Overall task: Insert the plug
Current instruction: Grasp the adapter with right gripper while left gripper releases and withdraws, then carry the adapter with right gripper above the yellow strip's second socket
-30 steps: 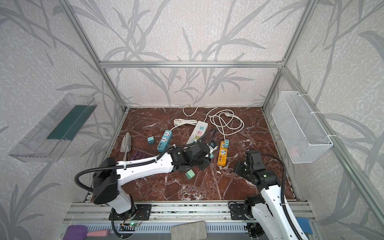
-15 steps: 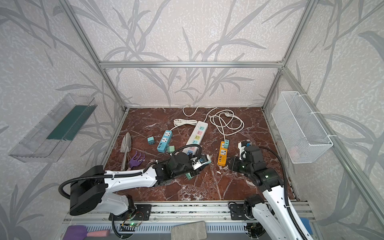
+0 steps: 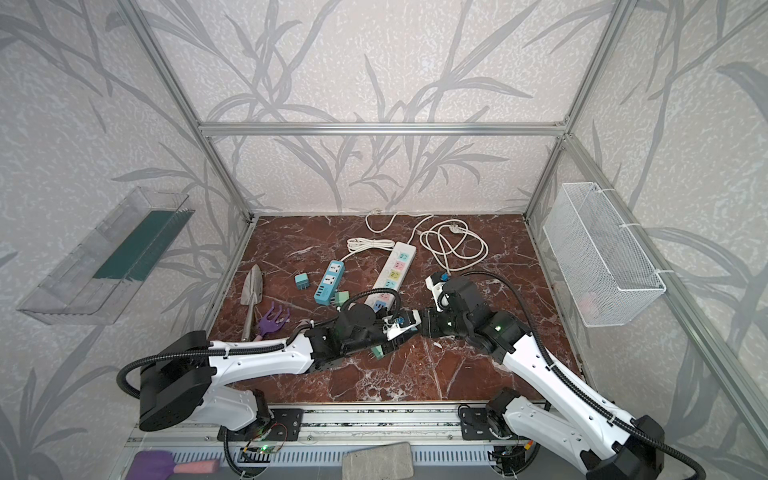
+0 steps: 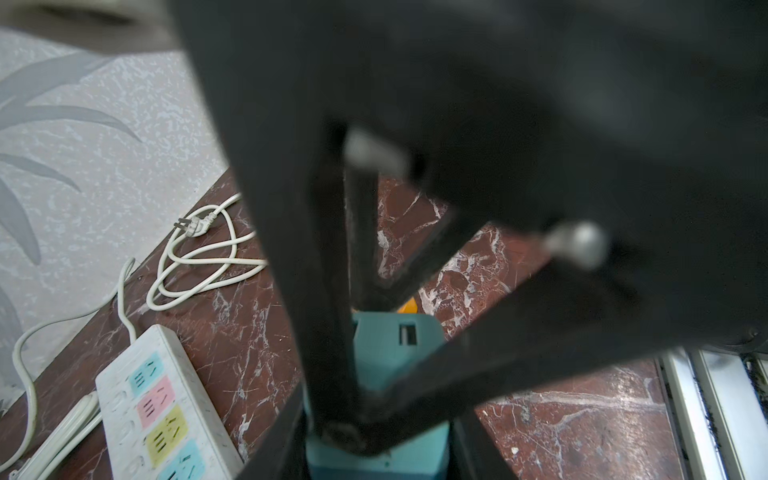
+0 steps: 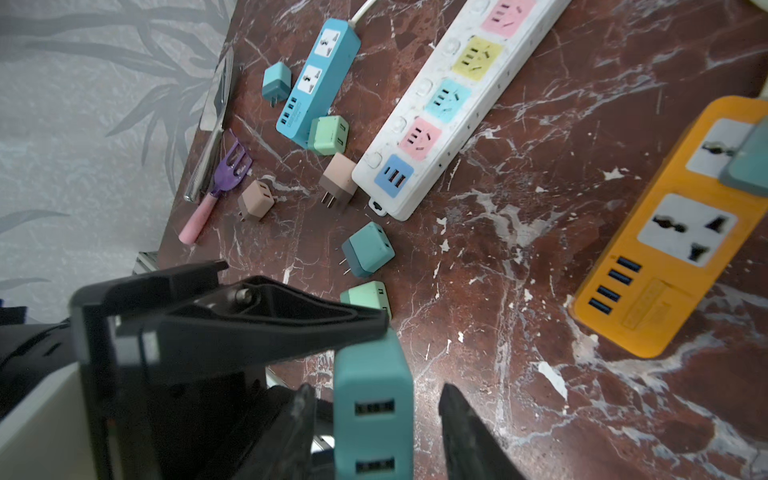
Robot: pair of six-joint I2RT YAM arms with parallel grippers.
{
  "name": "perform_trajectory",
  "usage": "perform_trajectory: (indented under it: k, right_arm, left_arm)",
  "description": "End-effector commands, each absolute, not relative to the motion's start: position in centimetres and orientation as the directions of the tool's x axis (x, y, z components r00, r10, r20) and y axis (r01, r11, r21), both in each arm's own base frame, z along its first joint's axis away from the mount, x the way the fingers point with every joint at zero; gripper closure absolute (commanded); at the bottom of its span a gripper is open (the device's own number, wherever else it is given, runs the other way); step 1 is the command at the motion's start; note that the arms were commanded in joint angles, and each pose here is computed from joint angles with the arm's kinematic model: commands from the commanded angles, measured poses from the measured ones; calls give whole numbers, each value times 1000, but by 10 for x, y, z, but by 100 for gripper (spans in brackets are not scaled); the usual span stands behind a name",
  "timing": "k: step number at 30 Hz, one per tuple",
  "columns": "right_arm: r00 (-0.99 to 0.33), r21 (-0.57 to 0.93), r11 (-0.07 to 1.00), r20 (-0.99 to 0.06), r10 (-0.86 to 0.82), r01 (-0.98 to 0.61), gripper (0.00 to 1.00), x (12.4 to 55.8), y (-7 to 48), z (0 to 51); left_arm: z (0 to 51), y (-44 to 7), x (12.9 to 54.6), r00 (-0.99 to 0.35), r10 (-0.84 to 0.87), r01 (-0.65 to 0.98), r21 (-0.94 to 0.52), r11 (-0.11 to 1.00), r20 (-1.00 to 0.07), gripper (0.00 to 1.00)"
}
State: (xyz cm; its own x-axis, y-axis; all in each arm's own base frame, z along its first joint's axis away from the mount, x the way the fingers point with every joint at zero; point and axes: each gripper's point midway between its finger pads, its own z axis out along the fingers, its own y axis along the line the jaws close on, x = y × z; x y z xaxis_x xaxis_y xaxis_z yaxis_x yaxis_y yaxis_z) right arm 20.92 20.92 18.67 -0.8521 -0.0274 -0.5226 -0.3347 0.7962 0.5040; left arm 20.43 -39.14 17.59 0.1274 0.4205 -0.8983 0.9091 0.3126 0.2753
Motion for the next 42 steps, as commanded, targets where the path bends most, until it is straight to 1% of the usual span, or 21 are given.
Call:
perform_trajectory:
  k: [1,3,5,6,8,9,11,14,15,17,20,22,24,27,30,32,34,36,39,42]
  right_arm:
    - [-827,521,775,-562,-3,-357,59,220,221,200]
    - [-826,528,772,-563,6,-354,70,222,223,201]
    - [-824,530,773,-566,17,-348,83,222,221,203]
    - [-824,531,774,-566,20,-346,89,221,220,204]
    - [-822,537,773,-568,35,-338,98,220,218,206]
    - [-817,537,776,-575,49,-331,100,221,216,208]
    - [-800,511,804,-595,74,-305,100,223,206,210]
    - [-768,403,889,-633,99,-218,100,232,174,213]
    - [-761,360,916,-640,104,-177,100,235,162,212]
    - [-753,281,953,-650,105,-110,100,242,141,211]
    - [-753,174,984,-652,91,-32,100,249,118,206]
    - [-743,131,991,-664,83,-7,100,254,112,207]
    - [-728,108,994,-679,91,24,100,260,106,207]
    - [-730,107,993,-675,109,50,100,273,103,200]
    - [-747,117,991,-652,128,68,100,284,100,183]
    - [-758,158,985,-633,158,74,100,289,101,173]
    - [-758,240,968,-616,215,79,100,297,102,164]
    - [-756,282,954,-600,261,106,100,303,98,155]
    - [-777,263,958,-577,252,114,100,308,95,138]
    - [-792,241,965,-568,226,103,100,312,95,127]
  left_arm:
    - [191,-391,207,155,386,896,293,333,-910,100]
    - [193,-390,209,158,387,889,302,344,-909,100]
    - [194,-389,212,158,386,884,305,355,-909,100]
    - [195,-389,214,154,387,878,305,368,-909,98]
    - [196,-387,219,144,388,867,306,394,-910,72]
    - [198,-386,221,141,387,858,307,411,-911,62]
    - [206,-383,226,142,373,839,311,446,-917,50]
    - [220,-374,237,151,352,788,327,522,-924,23]
    - [226,-369,243,151,346,758,333,561,-926,21]
    - [235,-358,256,145,348,691,347,635,-926,21]
    - [248,-334,280,97,333,541,330,773,-938,13]
    - [250,-317,295,29,308,448,288,846,-951,6]
    - [244,-304,308,-61,268,401,222,889,-962,4]
    - [236,-283,326,-218,161,317,86,944,-963,4]
    - [234,-272,337,-323,62,260,-25,965,-944,5]
    - [235,-271,337,-368,29,259,-72,963,-929,5]
    - [238,-276,335,-384,22,291,-98,952,-923,5]
    - [242,-285,330,-388,4,342,-140,929,-922,5]
    - [245,-297,321,-388,-24,416,-199,887,-921,5]
    - [247,-299,317,-387,-46,433,-226,873,-921,5]
